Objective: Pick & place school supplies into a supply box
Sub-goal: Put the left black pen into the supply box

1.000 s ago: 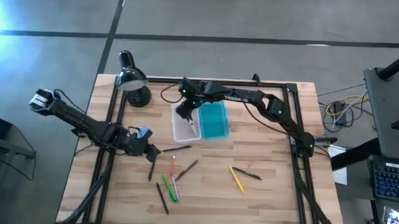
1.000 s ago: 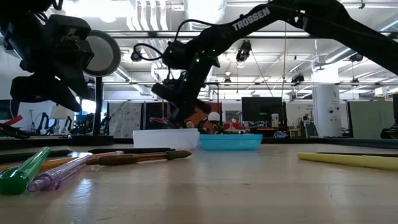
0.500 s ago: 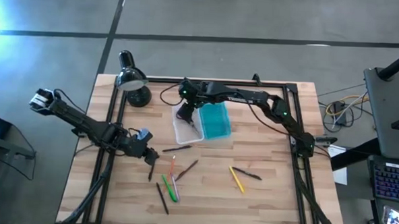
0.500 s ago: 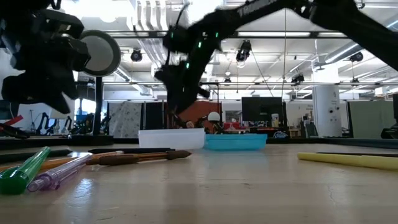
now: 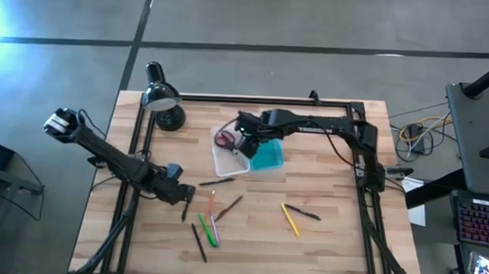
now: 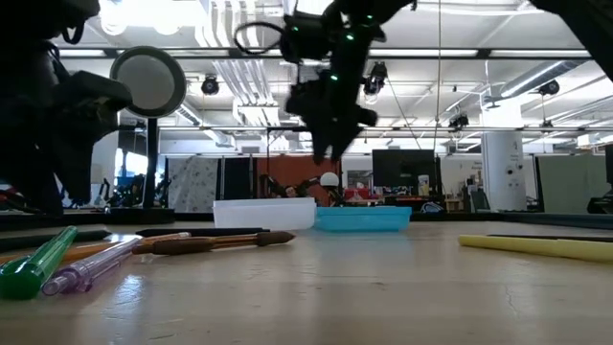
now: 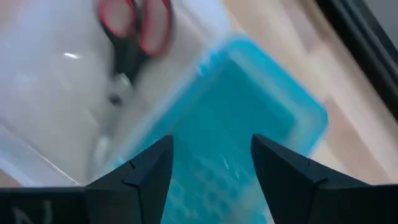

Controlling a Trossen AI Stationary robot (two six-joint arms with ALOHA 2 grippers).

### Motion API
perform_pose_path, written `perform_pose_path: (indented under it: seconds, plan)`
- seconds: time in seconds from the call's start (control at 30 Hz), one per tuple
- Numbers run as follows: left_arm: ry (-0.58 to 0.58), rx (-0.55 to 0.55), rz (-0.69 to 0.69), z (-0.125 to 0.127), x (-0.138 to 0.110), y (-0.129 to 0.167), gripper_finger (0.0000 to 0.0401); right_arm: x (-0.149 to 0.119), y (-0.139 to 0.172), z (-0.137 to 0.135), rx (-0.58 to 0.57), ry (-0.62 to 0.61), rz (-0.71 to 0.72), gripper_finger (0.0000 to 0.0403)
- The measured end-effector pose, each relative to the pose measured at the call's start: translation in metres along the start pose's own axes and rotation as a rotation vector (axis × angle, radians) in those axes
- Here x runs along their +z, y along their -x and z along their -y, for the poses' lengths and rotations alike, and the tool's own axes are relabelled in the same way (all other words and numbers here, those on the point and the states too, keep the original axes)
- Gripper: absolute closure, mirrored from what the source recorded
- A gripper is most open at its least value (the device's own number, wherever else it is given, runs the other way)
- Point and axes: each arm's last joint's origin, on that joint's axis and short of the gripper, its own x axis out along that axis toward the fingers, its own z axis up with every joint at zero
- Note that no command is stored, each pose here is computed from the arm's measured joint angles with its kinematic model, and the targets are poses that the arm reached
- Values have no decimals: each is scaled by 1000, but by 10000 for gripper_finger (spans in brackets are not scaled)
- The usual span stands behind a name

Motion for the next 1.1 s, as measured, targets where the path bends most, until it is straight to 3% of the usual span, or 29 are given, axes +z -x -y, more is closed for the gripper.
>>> perform_pose_path:
  seconds: [0.37, 0.5, 0.6, 0.77, 0.87, 1.1]
  plan:
    - [-52, 184, 10, 24, -11, -31, 250, -61, 13, 33, 5, -183, 37, 179]
    - [-80, 244, 12, 28, -12, -39, 256, -78, 18, 44, -50, -200, 54, 179]
    - [-83, 305, 15, 33, -12, -40, 280, -90, 24, 51, -71, -216, 63, 179]
    - [-68, 366, 17, 31, -8, -48, 352, -111, 29, 65, -115, -226, 76, 179]
    - [-41, 374, -2, 30, -4, -52, 386, -124, 33, 76, -120, -254, 77, 179]
    - [73, 246, -14, 38, 12, -33, 392, -150, 46, 111, -125, -377, 124, 179]
